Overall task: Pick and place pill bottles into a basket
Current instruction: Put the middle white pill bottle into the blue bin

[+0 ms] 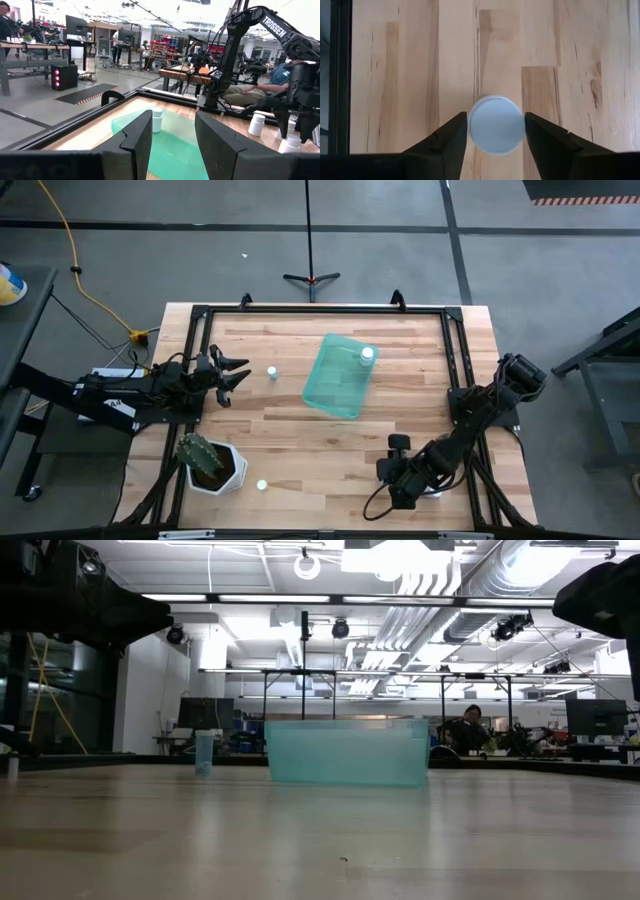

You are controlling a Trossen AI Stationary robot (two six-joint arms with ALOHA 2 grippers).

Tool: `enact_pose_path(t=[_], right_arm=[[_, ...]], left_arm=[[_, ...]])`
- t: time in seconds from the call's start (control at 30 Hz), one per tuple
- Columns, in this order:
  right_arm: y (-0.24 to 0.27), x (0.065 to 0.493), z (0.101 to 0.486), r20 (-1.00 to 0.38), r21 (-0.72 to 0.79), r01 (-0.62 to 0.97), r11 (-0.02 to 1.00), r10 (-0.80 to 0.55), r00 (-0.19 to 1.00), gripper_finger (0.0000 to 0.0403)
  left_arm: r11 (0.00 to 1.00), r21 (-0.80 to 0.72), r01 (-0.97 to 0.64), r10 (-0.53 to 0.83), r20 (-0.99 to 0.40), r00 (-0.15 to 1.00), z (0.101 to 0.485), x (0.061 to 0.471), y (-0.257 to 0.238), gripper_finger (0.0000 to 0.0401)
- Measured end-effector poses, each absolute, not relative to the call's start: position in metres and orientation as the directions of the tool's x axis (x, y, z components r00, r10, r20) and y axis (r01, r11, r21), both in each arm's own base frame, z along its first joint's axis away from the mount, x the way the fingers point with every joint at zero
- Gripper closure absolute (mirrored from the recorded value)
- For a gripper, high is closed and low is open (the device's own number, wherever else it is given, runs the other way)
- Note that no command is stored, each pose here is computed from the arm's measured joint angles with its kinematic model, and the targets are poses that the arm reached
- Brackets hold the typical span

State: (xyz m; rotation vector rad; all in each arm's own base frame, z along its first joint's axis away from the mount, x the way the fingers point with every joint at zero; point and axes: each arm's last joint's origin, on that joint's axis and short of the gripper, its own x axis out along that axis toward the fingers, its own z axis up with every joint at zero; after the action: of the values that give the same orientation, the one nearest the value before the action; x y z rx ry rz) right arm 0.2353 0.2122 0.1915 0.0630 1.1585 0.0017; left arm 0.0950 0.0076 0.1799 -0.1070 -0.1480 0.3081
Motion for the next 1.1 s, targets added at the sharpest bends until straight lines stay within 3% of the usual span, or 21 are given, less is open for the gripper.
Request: enact_pose_path(t=[0.5,0.93,1.1], right_arm=[[0.203,0.249,0.177,-0.946,0.064,0.049,0.997,0.045,0.322,0.0188],[0.192,0.258,0.178,-0.931,-0.012,0.014,1.0,-0.016,0.366,0.0248],[0.173,0.269,0.18,-0.928,-0.038,0.043,0.998,-0.051,0.369,0.0252]], left_arm=[[0.948,-0.127,-0.292,0.307,0.128,0.943,0.18,0.095,0.008,0.0217],[0.949,-0.127,-0.29,0.305,0.128,0.944,0.18,0.095,0.008,0.0217],[0.949,-0.127,-0.29,0.305,0.129,0.944,0.18,0.095,0.008,0.0217]])
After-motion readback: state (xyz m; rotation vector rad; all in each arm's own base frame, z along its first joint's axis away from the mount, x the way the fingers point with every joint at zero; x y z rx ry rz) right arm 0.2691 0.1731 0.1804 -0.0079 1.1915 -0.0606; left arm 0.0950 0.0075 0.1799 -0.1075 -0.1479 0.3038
